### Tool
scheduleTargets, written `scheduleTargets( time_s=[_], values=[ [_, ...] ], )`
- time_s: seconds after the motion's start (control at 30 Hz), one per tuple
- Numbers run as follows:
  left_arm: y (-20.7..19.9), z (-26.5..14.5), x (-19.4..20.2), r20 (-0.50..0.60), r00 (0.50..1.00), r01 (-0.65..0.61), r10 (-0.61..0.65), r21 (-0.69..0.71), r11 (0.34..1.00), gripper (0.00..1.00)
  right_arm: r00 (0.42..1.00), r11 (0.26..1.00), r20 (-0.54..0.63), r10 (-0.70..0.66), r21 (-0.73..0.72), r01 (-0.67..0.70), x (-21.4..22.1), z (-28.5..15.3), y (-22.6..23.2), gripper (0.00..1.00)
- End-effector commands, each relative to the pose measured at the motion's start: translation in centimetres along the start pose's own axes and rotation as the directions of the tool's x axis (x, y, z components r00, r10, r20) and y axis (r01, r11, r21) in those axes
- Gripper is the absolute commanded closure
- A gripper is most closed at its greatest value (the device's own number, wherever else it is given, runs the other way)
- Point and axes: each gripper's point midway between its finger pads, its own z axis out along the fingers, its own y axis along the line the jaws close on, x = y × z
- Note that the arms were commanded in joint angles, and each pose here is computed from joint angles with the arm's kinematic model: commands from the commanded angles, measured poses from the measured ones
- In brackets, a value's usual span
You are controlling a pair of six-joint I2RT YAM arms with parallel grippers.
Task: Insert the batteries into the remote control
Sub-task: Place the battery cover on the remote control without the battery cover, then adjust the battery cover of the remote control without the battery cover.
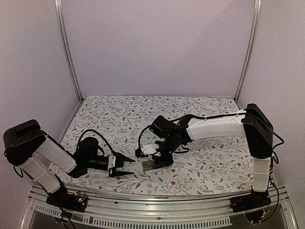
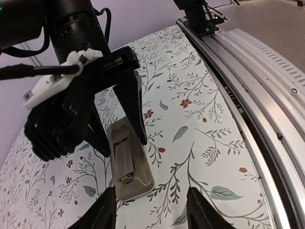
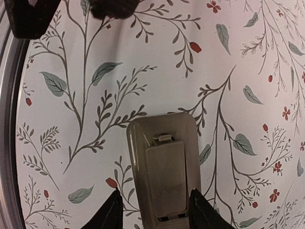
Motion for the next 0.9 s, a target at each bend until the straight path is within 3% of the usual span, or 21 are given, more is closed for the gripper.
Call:
scheduleTargets(
  time_s=[0.0,0.13,0.2,0.3,0.4,0.53,0.57,0.6,0.63,0.87],
  values=[
    [2.4,0.9,0.5,-0.036,0.999,-0.005,0.003,-0.067,0.998,0.54,0.99,0.999,0.133,0.048,0.006,-0.05,-2.6,-4.1,-1.0,0.48],
    [2.6,1.6,0.4,-0.028,0.997,-0.071,0.07,-0.038,0.997,0.6,0.923,0.961,0.271,0.272,-0.029,-0.274,-1.2,-7.2,-3.2,0.44],
    [2.2,1.9,0.6,-0.027,0.995,-0.097,0.097,-0.014,0.995,0.6,0.863,0.907,0.291,0.412,-0.044,-0.419,1.1,-7.8,-3.9,0.42],
    [2.6,2.7,1.4,-0.049,0.995,-0.087,0.087,-0.013,0.996,0.66,0.817,0.864,0.293,0.497,-0.076,-0.498,3.3,-7.1,-3.2,0.38],
    [2.9,3.3,2.1,-0.064,0.993,-0.098,0.097,-0.003,0.995,0.66,0.823,0.878,0.317,0.471,-0.071,-0.474,4.1,-6.6,-2.4,0.33],
    [2.9,3.7,3.1,-0.09,0.987,-0.132,0.132,0.01,0.991,0.7,0.869,0.94,0.366,0.333,-0.053,-0.338,3.8,-6.7,-1.7,0.25],
    [2.7,3.7,3.2,-0.09,0.986,-0.14,0.141,0.02,0.99,0.7,0.881,0.95,0.363,0.303,-0.045,-0.308,3.8,-6.4,-1.8,0.21],
    [2.4,3.7,3.3,-0.088,0.986,-0.137,0.139,0.032,0.99,0.7,0.889,0.956,0.359,0.286,-0.045,-0.29,3.7,-6.1,-1.9,0.07],
    [2.3,3.8,3.4,-0.086,0.987,-0.132,0.134,0.037,0.991,0.72,0.9,0.964,0.349,0.262,-0.049,-0.262,3.7,-5.5,-2.0,0.02],
    [2.5,4.5,3.6,-0.075,0.992,-0.097,0.1,0.043,0.994,0.76,0.946,0.983,0.265,0.186,-0.045,-0.181,5.2,-1.7,-2.4,0.04]
  ],
)
